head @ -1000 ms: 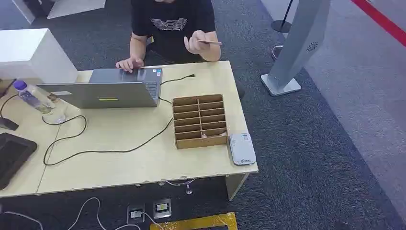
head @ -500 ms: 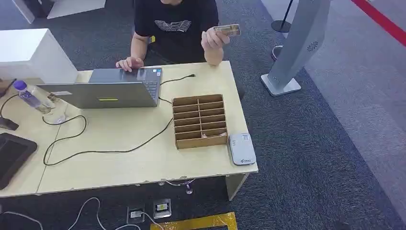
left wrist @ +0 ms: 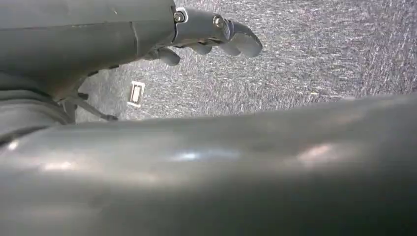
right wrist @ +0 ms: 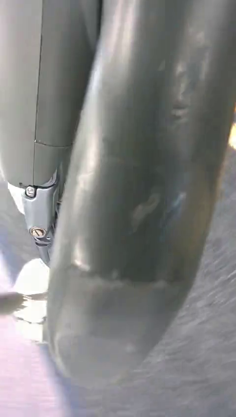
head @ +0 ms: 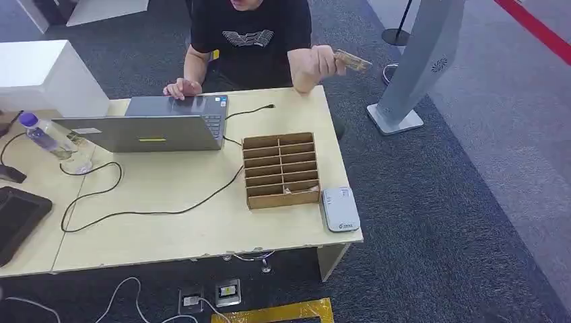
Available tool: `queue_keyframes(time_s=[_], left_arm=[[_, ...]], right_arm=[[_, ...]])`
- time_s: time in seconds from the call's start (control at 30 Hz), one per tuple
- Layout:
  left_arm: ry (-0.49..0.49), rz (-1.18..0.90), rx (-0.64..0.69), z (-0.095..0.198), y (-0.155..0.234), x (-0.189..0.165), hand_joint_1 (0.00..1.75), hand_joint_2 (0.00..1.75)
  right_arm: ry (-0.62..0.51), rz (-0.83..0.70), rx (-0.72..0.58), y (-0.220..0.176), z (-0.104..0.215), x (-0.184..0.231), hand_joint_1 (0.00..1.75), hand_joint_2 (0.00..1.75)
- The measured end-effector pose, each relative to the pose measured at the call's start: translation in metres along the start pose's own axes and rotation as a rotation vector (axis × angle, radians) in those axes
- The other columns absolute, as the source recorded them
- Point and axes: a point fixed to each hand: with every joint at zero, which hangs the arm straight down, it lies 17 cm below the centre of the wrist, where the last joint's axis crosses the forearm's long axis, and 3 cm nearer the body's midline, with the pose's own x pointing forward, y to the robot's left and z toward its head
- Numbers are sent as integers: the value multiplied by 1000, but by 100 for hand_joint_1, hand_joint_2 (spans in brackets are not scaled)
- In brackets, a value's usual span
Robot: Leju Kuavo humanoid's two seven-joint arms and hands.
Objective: Pass the card to the sensor for recognition and then transmit it.
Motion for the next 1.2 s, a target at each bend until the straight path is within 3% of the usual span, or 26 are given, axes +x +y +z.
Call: queue_keyframes(time_s=[0.13,0.33,0.57,0.8,1.03,1.13,1.2], left_arm=[[-17,-4,-1,0,0,3,0,0],[-20,0,2,0,1,3,0,0],[-26,1,2,0,1,3,0,0],[-56,0,-4,1,-2,8,0,0],[-56,-4,-9,1,-6,7,0,0],[-59,-8,-8,1,-5,8,0,0],[-69,-9,-7,1,-4,10,0,0]], right_arm=[[20,-82,-90,-33,-14,4,0,0],[-49,-236,-164,-108,-54,60,0,0],[-238,-479,-298,-241,-79,218,0,0],[-391,-654,-390,-343,-53,342,0,0],[-492,-720,-446,-395,-32,382,0,0],[-580,-746,-445,-418,-7,431,0,0],[-685,-714,-427,-439,26,487,0,0]])
